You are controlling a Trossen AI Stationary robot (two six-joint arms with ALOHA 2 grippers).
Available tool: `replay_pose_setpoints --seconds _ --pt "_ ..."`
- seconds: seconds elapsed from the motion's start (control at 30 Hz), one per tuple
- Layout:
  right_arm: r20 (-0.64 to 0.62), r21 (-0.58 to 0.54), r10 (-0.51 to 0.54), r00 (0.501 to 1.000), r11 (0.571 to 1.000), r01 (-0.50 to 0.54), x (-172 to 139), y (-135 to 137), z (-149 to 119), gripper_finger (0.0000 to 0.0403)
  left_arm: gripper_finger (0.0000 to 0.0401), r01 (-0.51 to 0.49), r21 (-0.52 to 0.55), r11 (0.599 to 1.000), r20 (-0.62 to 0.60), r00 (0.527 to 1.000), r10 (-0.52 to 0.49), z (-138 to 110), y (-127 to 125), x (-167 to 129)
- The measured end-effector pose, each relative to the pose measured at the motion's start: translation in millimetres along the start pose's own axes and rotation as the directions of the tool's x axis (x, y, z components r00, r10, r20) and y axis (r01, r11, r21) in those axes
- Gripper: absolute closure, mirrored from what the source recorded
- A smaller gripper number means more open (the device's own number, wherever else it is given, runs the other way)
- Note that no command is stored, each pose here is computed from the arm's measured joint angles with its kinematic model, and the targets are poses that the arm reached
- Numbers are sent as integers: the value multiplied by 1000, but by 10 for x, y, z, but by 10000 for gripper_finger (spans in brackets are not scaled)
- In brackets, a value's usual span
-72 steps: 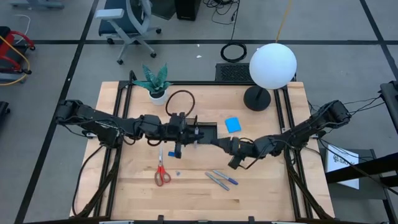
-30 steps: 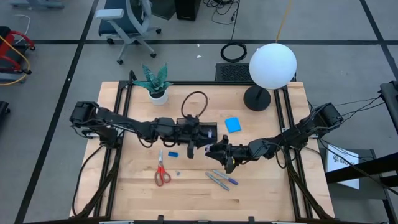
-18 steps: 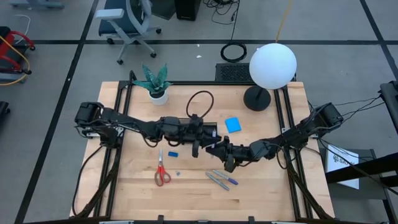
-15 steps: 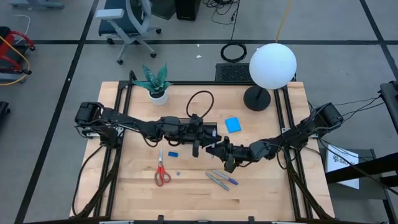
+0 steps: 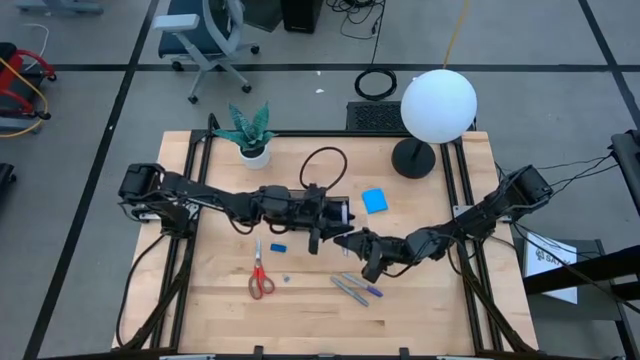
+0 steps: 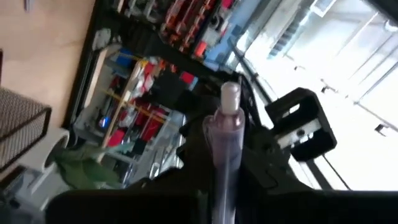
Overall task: Pick and place office supplies into organizer
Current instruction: Put the purple pen into the black desk organizer
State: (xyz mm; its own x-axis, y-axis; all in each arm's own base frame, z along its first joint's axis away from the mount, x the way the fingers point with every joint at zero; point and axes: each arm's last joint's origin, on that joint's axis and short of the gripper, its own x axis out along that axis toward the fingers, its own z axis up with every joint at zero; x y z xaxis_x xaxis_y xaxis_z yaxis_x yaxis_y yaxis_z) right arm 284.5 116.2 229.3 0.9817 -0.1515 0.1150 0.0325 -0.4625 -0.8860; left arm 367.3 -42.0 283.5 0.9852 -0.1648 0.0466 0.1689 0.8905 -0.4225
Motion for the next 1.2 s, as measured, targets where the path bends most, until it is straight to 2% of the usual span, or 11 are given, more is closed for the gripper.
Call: replay_pose_setpoints --seconds 0.1,0.2,0.4,0.47,0.5,0.67,0.83,0.97,1.1,1.2 --pt "-45 59 1 999 998 2 -1 -18 -22 380 213 -21 70 997 -1 1000 21 82 -13 -62" --pt "-94 166 -18 995 986 33 -3 -54 -61 380 206 -108 173 979 13 994 107 159 -57 -143" --pt "-159 372 -34 987 924 92 49 -33 -181 380 212 -310 349 884 29 947 321 217 -182 -303" --pt "-186 411 -14 982 907 91 85 18 -234 381 217 -337 370 866 47 938 344 255 -252 -352" --pt "-201 452 -9 979 886 101 106 37 -273 381 220 -341 378 861 55 936 346 268 -286 -364" --pt "-265 693 20 964 699 176 195 123 -503 381 237 -355 477 804 51 925 377 189 -455 -405" --pt "-279 852 112 954 487 192 297 178 -704 381 255 -402 585 705 41 882 469 135 -622 -526" --pt "-165 958 215 962 268 104 423 155 -844 381 267 -447 628 637 25 830 557 141 -695 -695" --pt "-16 1000 297 955 21 10 574 77 -1016 381 276 -446 644 621 -3 810 586 190 -763 -875" --pt "109 989 314 943 -130 -71 658 48 -1104 381 280 -432 656 618 -27 806 592 191 -800 -958"
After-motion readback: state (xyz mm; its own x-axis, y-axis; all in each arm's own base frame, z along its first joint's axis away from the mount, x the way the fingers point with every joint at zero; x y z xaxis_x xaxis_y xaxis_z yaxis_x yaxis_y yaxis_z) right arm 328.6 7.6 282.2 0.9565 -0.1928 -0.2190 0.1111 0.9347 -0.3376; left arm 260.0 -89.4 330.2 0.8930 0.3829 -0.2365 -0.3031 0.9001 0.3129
